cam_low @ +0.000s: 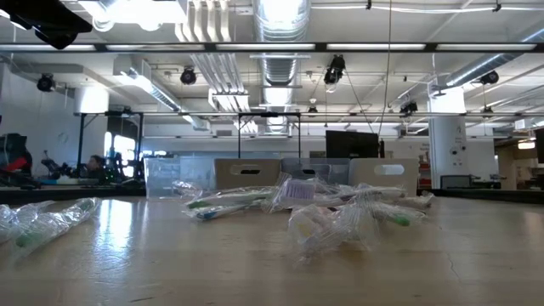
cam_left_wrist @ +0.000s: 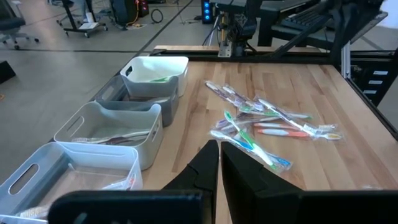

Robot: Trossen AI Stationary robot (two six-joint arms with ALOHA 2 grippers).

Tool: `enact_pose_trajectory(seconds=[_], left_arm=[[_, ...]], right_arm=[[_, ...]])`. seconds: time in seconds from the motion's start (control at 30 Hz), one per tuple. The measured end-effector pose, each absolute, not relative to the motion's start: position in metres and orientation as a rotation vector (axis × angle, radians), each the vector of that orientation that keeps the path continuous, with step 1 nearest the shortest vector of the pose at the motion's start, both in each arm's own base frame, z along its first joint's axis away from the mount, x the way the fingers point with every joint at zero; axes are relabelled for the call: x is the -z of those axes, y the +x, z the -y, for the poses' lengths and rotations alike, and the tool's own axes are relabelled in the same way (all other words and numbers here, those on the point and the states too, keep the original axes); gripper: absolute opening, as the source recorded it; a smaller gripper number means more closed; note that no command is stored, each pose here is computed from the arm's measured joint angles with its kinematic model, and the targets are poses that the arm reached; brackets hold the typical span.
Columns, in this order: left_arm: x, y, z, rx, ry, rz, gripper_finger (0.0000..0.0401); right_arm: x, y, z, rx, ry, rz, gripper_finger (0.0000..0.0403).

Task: Pick & Place Toothbrushes
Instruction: Put the green toothbrush into the white bin

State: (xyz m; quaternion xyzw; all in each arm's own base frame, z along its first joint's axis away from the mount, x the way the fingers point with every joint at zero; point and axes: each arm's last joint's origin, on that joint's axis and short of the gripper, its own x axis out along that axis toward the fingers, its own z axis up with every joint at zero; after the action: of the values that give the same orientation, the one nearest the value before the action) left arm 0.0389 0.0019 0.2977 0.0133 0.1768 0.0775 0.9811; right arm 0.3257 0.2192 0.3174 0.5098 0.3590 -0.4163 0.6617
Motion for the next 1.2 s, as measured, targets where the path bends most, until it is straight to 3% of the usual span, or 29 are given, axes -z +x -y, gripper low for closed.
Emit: enact_pose_trajectory(seconds=[0.3,0.7,0.9,1.2], left_arm=[[-0.298,0.039,-0.002,-0.156,0.027,-0.356,0.0026],[-0.298,0.039,-0.002,-0.156,0.027,-0.356,0.0026],[-0.298,0.039,-0.002,-0.156,0.027,-0.355,0.0026],[-0.298,0.039,-0.002,-0.156,0.027,-0.356,0.0026]], right_arm=[[-0.287,0.336,-0.224,1.013,1.093,-0.898,0.0018],[-0.246,0.363,-0.210,1.126,1.055,-0.949,0.0147],[-0.227,0.370,-0.206,1.158,1.104,-0.997,0.0191],[-0.193,0.370,-0.200,1.144,1.107,-0.997,0.0198]])
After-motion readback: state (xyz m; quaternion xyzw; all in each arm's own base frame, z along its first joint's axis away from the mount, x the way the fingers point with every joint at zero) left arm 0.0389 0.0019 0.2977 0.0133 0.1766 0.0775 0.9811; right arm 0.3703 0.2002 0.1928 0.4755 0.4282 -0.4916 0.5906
